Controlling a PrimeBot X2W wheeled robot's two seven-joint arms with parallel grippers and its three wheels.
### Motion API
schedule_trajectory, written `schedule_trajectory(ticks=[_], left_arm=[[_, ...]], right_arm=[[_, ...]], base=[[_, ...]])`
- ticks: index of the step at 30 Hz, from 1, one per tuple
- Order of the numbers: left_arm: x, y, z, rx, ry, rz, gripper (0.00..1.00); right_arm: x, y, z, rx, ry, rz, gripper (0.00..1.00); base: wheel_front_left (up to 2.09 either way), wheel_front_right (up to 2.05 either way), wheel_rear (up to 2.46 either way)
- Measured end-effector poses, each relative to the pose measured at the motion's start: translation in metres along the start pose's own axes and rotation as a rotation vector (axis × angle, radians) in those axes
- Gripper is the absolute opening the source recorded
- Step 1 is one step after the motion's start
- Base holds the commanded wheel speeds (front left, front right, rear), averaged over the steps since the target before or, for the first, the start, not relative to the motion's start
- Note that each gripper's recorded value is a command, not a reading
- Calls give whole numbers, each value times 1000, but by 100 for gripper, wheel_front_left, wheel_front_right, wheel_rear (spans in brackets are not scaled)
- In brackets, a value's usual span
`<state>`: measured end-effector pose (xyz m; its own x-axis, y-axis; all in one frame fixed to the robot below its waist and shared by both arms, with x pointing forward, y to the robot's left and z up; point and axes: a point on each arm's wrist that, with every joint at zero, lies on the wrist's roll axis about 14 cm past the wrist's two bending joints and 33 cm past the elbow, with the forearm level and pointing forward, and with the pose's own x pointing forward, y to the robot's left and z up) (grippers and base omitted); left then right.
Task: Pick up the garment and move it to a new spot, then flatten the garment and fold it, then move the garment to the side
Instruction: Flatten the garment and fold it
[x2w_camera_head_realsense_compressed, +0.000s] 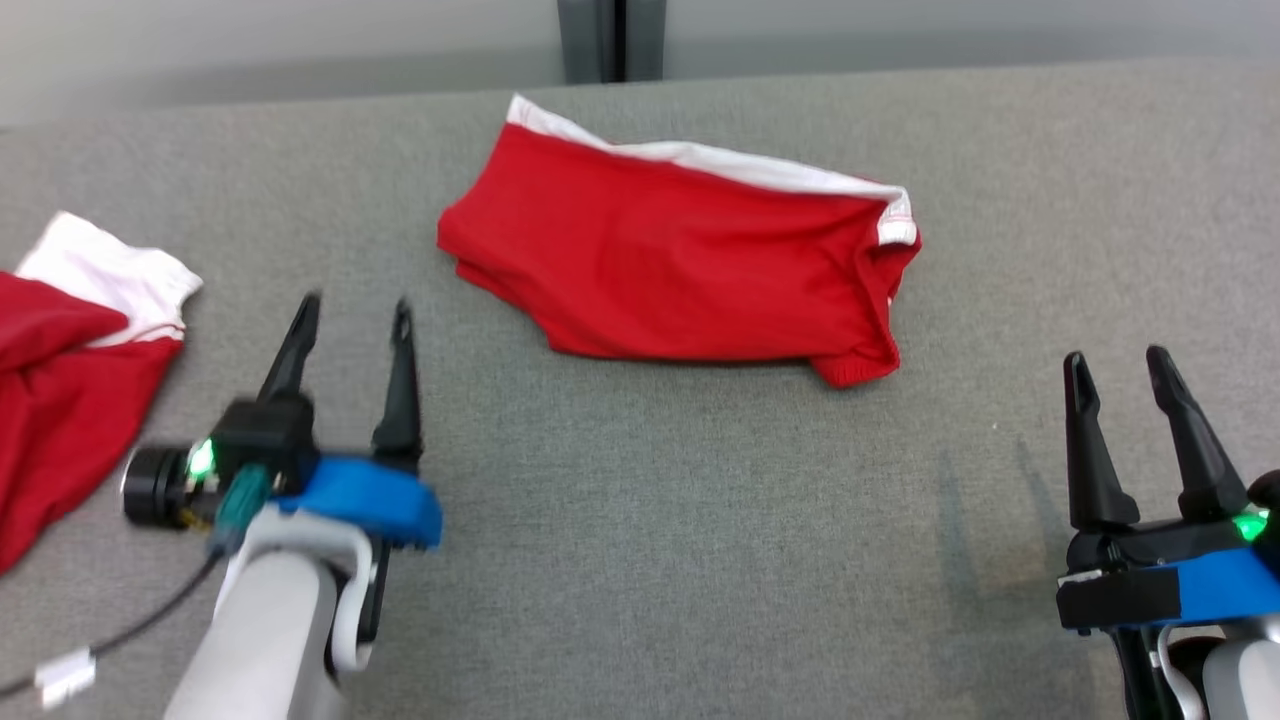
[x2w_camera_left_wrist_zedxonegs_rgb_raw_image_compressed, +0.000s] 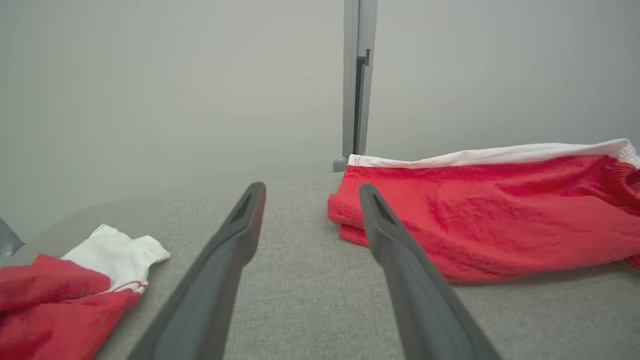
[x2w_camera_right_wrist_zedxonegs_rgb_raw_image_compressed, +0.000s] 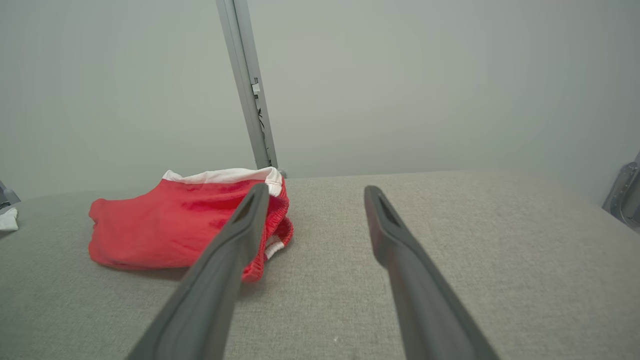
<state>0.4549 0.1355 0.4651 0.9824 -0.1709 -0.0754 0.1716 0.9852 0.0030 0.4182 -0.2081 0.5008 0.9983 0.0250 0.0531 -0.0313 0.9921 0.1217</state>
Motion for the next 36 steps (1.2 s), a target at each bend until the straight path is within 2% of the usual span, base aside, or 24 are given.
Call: schedule_trajectory(ticks=[4,10,16,21,24,25,26,27,32,36], left_arm=[[40,-21,-2,3,46,-106,100],[85,-46,-41,12,245,-229,100],[108,-45,-82,36,436,-261,100],[110,-38,-113,62,600,-259,100],[108,-37,-125,111,712,-269,100],[107,-38,-127,119,735,-271,84],[106,-40,-130,128,762,-277,35],[106,-42,-130,138,770,-283,0],[103,-50,-132,141,780,-306,0],[101,-48,-124,137,724,-293,0]], right_arm=[[10,-2,-9,-5,16,0,100],[20,-9,-25,-8,43,-15,100],[21,-19,-36,-1,62,-46,100],[21,-25,-42,1,73,-67,100],[21,-27,-43,3,73,-73,100],[21,-27,-43,3,70,-74,100],[21,-27,-42,3,69,-74,100],[21,-27,-42,5,68,-74,100],[22,-26,-42,12,64,-71,100],[23,-22,-36,15,49,-60,100]], base=[[0,0,0],[0,0,0],[0,0,0],[0,0,0],[0,0,0],[0,0,0],[0,0,0],[0,0,0],[0,0,0],[0,0,0]])
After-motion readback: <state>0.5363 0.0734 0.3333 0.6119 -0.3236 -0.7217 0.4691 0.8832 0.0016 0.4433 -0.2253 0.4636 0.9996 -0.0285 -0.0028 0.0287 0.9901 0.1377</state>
